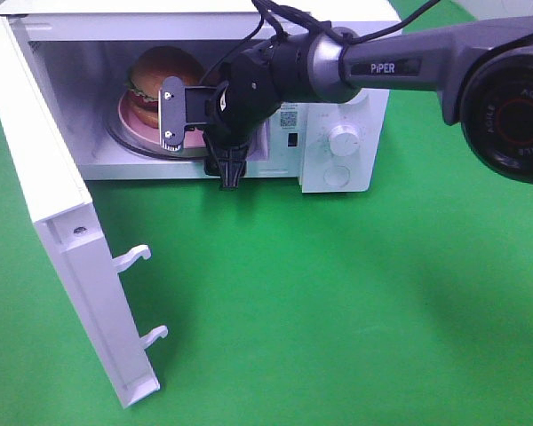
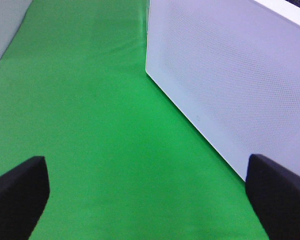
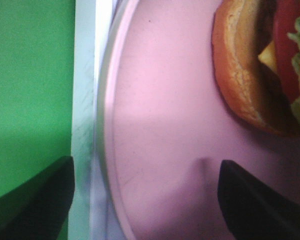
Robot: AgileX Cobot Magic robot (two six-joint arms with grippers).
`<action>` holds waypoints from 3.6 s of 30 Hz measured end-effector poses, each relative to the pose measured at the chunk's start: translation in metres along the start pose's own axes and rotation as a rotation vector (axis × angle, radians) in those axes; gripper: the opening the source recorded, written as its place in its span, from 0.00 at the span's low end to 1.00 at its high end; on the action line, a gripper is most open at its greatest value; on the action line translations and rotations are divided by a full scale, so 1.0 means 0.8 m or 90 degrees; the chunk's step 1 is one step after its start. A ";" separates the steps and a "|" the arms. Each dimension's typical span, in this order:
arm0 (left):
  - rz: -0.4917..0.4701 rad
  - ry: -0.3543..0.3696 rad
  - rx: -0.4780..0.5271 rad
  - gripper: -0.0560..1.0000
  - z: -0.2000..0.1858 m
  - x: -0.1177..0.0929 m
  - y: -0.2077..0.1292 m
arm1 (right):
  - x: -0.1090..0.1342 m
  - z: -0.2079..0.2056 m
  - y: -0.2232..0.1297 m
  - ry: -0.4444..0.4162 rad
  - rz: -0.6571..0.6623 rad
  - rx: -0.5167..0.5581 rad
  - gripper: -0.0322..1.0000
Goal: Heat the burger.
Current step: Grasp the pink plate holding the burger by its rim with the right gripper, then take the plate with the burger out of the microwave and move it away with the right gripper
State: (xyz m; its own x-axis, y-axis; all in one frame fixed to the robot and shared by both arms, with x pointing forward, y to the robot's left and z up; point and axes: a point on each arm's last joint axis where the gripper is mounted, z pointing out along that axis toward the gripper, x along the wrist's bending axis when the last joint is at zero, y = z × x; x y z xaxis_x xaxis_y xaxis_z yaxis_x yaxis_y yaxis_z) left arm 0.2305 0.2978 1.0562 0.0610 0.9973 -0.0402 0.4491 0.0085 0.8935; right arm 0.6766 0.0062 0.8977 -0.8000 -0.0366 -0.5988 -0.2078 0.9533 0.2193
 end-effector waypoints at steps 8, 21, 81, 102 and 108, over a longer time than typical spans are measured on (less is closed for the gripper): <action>0.000 0.000 0.000 0.99 0.000 0.000 0.000 | 0.004 0.008 -0.005 0.007 0.006 0.005 0.70; 0.000 0.000 0.000 0.99 0.000 0.000 0.000 | 0.011 -0.003 0.006 0.047 0.012 0.012 0.20; 0.000 0.000 0.000 0.99 0.000 0.000 0.000 | 0.052 -0.096 -0.001 -0.006 -0.161 -0.041 0.10; 0.000 0.000 0.000 0.99 0.000 0.000 0.000 | 0.094 -0.147 -0.024 -0.005 -0.209 -0.053 0.10; 0.000 0.000 0.000 0.99 0.000 0.000 0.000 | 0.109 -0.159 -0.029 0.004 -0.215 -0.056 0.10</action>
State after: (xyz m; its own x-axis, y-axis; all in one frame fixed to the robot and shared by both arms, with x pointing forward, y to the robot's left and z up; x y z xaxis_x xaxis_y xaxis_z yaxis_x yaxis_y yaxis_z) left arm 0.2305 0.2978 1.0562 0.0610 0.9973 -0.0402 0.4491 0.0085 0.8935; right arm 0.5397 -0.0570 0.9383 -0.6813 -0.3474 -0.6443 -0.5087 0.8577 0.0754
